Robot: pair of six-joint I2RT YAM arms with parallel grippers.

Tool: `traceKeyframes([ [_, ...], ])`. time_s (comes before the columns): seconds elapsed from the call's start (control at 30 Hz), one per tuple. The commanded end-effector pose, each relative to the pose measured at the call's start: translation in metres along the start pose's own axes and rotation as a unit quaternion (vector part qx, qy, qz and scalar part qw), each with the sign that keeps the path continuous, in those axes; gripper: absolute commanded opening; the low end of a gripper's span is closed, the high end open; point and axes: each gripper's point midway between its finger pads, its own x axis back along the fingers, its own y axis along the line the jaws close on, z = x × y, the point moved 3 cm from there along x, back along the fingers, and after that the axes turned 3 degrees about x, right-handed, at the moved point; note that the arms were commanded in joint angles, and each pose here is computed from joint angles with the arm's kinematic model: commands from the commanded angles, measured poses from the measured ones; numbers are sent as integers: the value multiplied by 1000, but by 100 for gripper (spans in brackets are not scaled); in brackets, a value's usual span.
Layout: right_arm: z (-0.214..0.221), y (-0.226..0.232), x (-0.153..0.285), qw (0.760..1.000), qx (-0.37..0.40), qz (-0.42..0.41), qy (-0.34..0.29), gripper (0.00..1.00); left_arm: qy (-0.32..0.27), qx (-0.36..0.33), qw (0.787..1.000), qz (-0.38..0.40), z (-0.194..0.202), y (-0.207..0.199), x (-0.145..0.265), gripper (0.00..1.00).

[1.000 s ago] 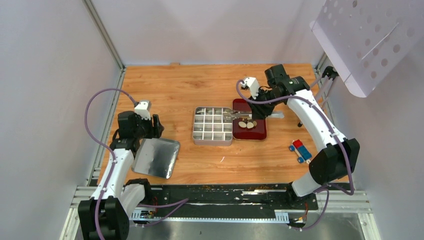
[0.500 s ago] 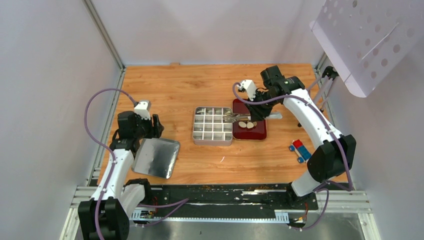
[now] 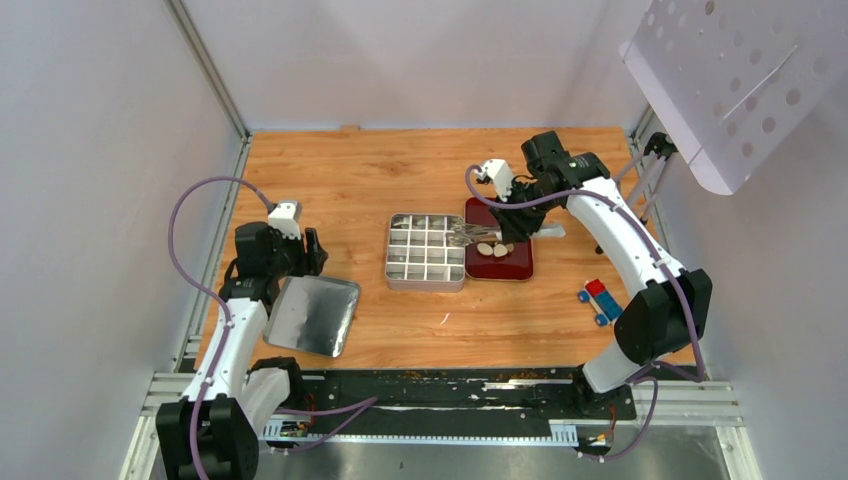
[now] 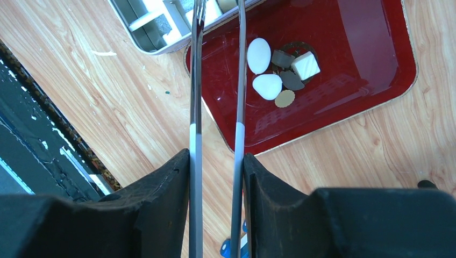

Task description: Pack the chocolate

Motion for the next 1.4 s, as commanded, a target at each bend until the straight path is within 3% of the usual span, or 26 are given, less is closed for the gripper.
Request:
traceKeyframes([
  [0.0,-16,-2,8,999,15,11,-32,39,-25,0,1000,5,-11,-1,1,69],
  [0.33,-4,-17,25,998,-14,46,-38,27,-22,0,1000,5,-10,-1,1,69],
  [0.57,25,-35,32,994,-63,84,-25,24,-20,2,1000,7,-10,-1,-1,69],
  [1.37,51,-22,11,999,-17,21,30,32,-17,-2,1000,4,-12,1,-3,69],
])
